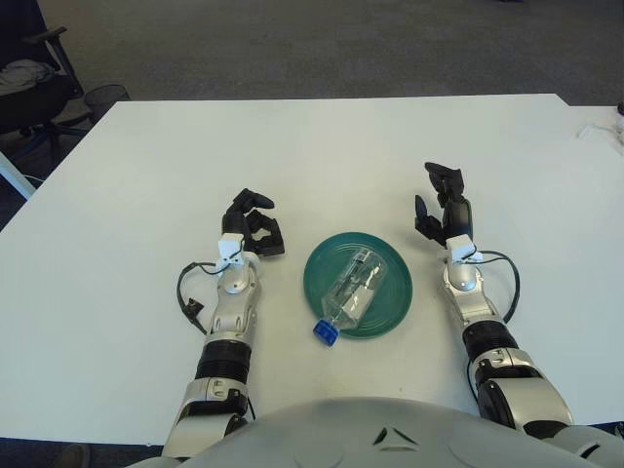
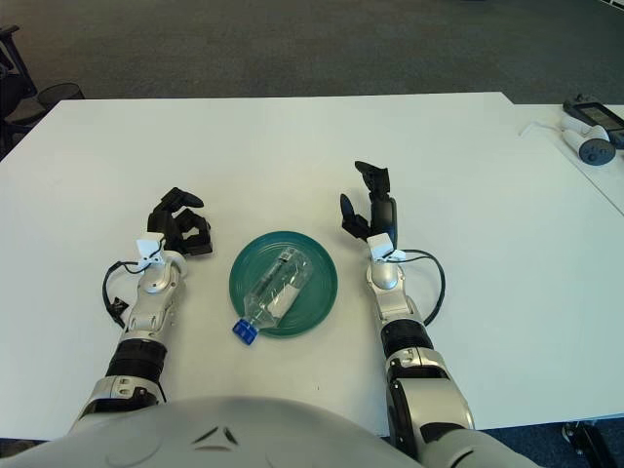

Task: Put the bottle into the plate.

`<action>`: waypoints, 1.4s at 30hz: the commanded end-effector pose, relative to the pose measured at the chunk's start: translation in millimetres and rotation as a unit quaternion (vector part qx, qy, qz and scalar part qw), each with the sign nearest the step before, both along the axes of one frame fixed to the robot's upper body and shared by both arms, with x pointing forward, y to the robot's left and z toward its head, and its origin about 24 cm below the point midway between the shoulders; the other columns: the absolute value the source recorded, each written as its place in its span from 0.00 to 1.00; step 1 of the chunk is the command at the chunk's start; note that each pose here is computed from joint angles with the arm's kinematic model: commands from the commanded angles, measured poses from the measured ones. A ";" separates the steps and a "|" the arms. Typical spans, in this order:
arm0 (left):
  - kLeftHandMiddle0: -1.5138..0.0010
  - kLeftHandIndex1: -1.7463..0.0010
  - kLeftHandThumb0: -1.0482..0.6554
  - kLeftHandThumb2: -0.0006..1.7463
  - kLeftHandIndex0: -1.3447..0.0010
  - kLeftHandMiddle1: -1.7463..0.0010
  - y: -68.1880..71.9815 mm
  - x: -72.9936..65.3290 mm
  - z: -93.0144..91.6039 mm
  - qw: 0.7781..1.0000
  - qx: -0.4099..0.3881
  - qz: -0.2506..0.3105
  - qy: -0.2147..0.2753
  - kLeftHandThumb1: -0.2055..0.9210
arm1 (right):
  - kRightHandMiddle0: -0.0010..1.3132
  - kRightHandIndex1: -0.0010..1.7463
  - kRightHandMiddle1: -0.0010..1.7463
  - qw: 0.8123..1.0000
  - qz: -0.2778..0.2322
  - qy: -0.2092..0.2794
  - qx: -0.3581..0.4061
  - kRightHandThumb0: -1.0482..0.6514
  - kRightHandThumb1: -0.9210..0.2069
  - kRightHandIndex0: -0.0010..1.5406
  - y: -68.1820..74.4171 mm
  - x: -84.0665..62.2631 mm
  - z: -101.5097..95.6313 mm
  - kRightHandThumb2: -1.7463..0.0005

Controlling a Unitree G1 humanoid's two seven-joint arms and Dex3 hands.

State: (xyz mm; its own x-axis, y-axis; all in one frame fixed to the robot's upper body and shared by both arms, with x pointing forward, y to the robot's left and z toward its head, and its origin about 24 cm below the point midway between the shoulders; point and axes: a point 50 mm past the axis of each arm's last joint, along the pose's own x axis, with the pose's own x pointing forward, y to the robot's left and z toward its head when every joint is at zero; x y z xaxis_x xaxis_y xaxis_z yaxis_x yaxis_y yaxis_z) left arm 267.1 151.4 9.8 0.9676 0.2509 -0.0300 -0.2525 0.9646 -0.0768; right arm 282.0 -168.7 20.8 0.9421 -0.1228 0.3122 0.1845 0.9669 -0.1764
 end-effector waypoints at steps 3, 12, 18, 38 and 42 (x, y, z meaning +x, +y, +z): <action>0.40 0.00 0.61 1.00 0.48 0.03 0.8 -0.7 -1.7 1.000 -0.001 -0.004 0.008 0.11 | 0.00 0.14 0.53 0.997 -0.003 0.060 0.039 0.29 0.00 0.20 1.8 -14.9 -24.6 0.63; 0.40 0.00 0.61 1.00 0.48 0.03 0.4 -1.0 -0.2 1.000 0.001 -0.005 0.002 0.11 | 0.00 0.31 0.54 0.989 0.016 0.105 0.107 0.30 0.00 0.17 0.0 -15.3 -29.1 0.63; 0.42 0.00 0.61 1.00 0.48 0.01 1.0 -1.0 0.4 1.000 0.014 0.003 0.003 0.12 | 0.00 0.39 0.56 0.975 0.029 0.172 0.136 0.28 0.00 0.18 1.4 -14.8 -33.1 0.61; 0.43 0.00 0.61 1.00 0.48 0.00 0.3 -3.9 1.5 1.000 0.024 0.007 0.008 0.13 | 0.00 0.52 0.59 0.960 0.040 0.247 0.125 0.22 0.00 0.20 4.3 -20.2 -24.7 0.56; 0.42 0.00 0.61 1.00 0.49 0.00 0.6 -4.6 2.0 1.000 0.019 0.003 0.008 0.13 | 0.00 0.52 0.59 0.960 0.041 0.249 0.124 0.22 0.00 0.20 4.6 -21.4 -23.4 0.56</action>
